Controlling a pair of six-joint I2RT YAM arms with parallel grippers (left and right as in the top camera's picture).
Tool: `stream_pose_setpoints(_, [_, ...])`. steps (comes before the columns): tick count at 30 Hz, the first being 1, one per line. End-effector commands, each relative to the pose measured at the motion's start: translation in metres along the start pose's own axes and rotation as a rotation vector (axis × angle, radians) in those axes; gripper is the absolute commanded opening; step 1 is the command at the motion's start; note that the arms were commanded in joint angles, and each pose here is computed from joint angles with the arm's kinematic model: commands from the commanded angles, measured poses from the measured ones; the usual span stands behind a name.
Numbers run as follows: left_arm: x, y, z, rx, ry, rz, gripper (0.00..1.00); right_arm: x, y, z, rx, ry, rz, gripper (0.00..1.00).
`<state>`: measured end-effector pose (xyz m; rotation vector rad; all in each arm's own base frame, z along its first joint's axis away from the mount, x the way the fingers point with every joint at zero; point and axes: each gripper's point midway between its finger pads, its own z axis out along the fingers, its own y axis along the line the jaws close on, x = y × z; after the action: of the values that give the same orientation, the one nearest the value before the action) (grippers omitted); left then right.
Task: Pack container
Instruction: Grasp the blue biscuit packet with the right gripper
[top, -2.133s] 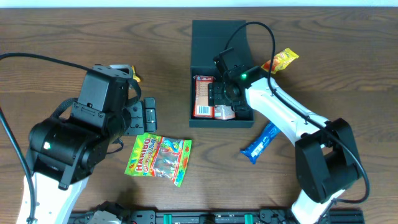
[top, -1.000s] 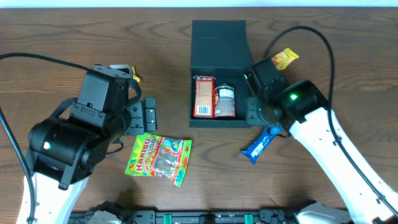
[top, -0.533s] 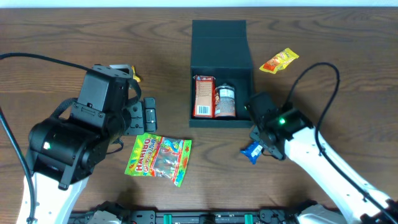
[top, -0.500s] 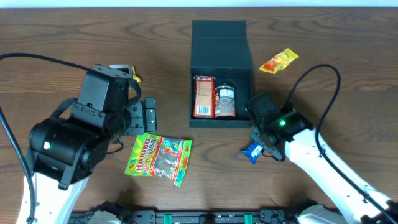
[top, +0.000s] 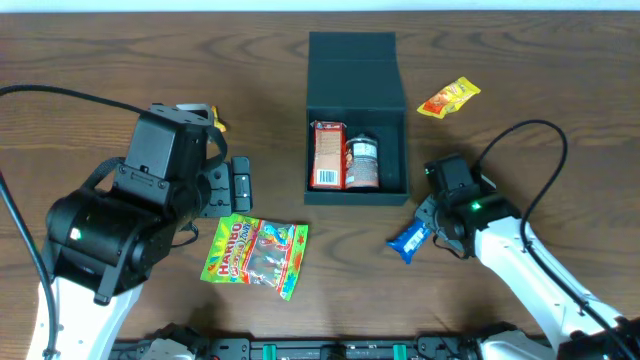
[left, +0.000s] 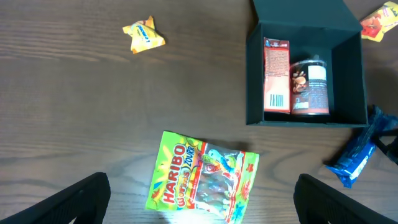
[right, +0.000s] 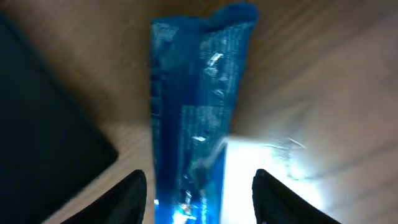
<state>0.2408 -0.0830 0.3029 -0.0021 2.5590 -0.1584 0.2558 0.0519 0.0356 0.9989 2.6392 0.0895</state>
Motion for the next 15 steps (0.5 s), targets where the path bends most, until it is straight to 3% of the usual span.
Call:
stream_pose_setpoints(1, [-0.003, 0.000, -0.003, 0.001, -0.010, 0.013, 0.95, 0.007, 0.003, 0.002, -0.044, 0.047, -0.032, 0.61])
stream_pose_setpoints(15, [-0.003, 0.000, -0.003, 0.001, -0.010, 0.013, 0.95, 0.015, -0.008, 0.021, -0.051, 0.031, 0.004, 0.57])
